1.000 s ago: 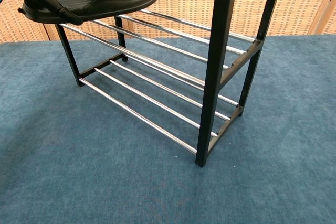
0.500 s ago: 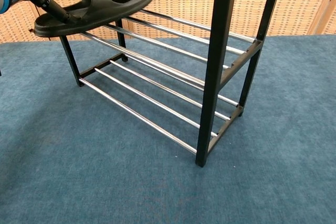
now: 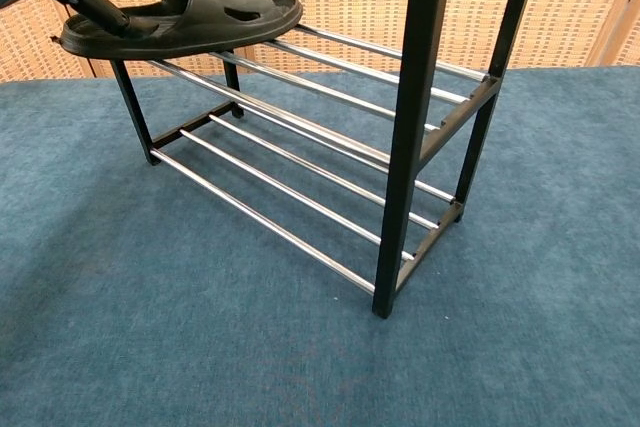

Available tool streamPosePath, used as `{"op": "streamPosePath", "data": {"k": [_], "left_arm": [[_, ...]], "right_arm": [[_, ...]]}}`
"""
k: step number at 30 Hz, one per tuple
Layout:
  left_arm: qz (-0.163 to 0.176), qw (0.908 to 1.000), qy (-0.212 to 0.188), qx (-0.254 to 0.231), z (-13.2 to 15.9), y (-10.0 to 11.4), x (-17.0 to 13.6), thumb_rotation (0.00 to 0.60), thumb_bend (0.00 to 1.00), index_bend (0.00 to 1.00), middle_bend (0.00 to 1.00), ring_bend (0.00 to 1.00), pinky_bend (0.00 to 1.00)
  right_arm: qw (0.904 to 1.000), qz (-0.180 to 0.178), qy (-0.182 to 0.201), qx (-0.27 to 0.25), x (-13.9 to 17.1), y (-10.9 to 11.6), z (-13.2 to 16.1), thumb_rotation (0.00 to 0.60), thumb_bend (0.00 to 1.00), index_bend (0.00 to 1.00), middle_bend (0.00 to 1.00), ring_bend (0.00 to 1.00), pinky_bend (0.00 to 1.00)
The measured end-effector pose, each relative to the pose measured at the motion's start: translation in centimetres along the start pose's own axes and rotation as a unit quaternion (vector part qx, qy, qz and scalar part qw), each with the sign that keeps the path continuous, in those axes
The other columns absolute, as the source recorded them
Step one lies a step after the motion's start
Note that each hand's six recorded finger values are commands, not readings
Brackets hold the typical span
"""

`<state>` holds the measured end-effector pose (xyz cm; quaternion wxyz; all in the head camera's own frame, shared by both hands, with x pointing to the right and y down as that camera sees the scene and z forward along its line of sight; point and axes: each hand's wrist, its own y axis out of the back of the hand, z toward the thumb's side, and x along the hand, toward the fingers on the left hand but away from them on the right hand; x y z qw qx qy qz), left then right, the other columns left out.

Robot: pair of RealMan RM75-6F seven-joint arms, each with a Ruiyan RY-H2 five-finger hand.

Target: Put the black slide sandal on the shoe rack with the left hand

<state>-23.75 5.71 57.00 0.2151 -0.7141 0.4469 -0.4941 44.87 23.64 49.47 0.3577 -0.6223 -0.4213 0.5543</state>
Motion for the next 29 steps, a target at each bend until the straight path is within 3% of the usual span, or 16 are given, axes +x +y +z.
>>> {"op": "streamPosePath", "data": {"k": [6,12,15,19,23,29], "left_arm": [[-0.024,0.9985,-0.046,0.016,-0.6,0.3,-2.0,0.6,0.41,0.0,0.0,0.0,0.0],[-0.044,0.9934,-0.095,0.048,-3.1,1.4,-4.4,0.6,0.25,0.0,0.0,0.0,0.0],[-0.045,0.9914,-0.101,0.071,-5.9,2.1,-5.9,0.6,0.18,0.0,0.0,0.0,0.0],[-0.02,0.9934,-0.063,0.094,-11.2,3.4,-8.4,0.6,0.1,0.0,0.0,0.0,0.0],[0.042,0.9924,0.002,0.116,-15.7,5.0,-10.9,0.6,0.09,0.0,0.0,0.0,0.0],[0.116,0.9819,0.06,0.137,-19.2,5.6,-15.4,0.6,0.09,0.0,0.0,0.0,0.0]], "right_arm": [[1.0,0.0,0.001,-0.002,0.1,0.1,0.0,0.6,0.0,0.0,0.0,0.0,0.0],[1.0,-0.002,0.002,-0.002,0.4,0.2,0.1,0.6,0.0,0.0,0.0,0.0,0.0],[1.0,-0.003,0.002,0.0,0.4,0.3,0.1,0.6,0.0,0.0,0.0,0.0,0.0],[1.0,-0.006,0.001,0.004,0.4,0.2,0.2,0.6,0.0,0.0,0.0,0.0,0.0],[0.9998,-0.011,-0.001,0.015,0.5,0.2,0.3,0.6,0.0,0.0,0.0,0.0,0.0],[0.9994,-0.026,0.0,0.024,0.5,0.2,0.6,0.6,0.0,0.0,0.0,0.0,0.0]]}}
